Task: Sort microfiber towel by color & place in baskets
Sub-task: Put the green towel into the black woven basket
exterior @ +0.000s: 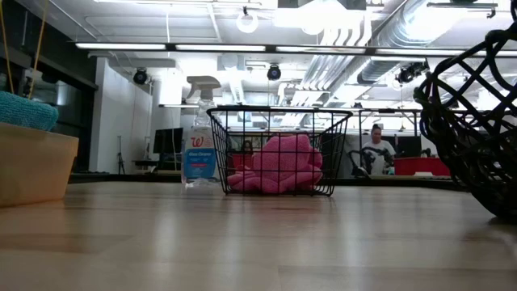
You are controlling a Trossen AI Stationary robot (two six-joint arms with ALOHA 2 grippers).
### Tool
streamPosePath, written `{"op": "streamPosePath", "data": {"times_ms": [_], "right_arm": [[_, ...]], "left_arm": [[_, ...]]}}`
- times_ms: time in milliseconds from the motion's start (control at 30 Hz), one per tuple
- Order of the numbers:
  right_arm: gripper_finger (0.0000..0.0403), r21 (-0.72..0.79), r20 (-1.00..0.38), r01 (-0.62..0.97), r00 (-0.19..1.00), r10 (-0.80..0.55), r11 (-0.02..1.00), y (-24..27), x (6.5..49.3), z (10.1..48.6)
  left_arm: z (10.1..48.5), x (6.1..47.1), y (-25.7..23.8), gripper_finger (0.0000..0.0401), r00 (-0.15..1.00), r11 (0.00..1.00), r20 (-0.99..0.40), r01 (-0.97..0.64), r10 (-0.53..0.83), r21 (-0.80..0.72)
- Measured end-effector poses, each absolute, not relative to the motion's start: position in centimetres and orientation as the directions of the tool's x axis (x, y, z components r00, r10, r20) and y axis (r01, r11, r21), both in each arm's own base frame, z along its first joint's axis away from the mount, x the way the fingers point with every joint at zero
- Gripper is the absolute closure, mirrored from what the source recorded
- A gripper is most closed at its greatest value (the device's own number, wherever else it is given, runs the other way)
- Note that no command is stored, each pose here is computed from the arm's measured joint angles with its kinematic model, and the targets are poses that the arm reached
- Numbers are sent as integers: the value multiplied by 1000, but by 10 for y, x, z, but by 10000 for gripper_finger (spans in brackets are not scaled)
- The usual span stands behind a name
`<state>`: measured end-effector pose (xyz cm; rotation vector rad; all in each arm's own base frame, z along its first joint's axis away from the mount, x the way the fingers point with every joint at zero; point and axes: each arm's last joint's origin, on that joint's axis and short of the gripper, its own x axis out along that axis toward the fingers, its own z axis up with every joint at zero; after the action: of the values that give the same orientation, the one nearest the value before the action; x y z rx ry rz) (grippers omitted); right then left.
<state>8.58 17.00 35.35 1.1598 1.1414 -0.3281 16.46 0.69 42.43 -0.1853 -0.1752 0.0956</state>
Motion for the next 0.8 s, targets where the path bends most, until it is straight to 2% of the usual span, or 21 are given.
{"op": "streamPosePath", "data": {"times_ms": [100,233,333,500,600,700,800], "right_arm": [[401,503,-864,733,433,256,457,164,82,350],[401,548,-825,706,545,150,449,161,89,350],[401,515,-834,717,546,81,470,166,100,342],[396,372,-894,757,449,-13,538,191,123,308],[394,276,-945,799,327,0,535,207,135,278],[383,179,-980,853,198,13,491,217,144,249],[347,180,-983,868,178,50,462,225,154,228]], "left_arm": [[422,169,7,172,983,971,149,-75,111,-227],[418,178,7,172,986,962,120,-77,112,-262],[413,187,8,172,989,956,93,-82,112,-280],[406,200,8,172,992,954,52,-92,112,-287],[403,205,8,172,993,954,36,-96,111,-285],[402,207,8,172,993,954,32,-97,111,-285],[403,207,8,172,993,954,42,-95,111,-286]]}}
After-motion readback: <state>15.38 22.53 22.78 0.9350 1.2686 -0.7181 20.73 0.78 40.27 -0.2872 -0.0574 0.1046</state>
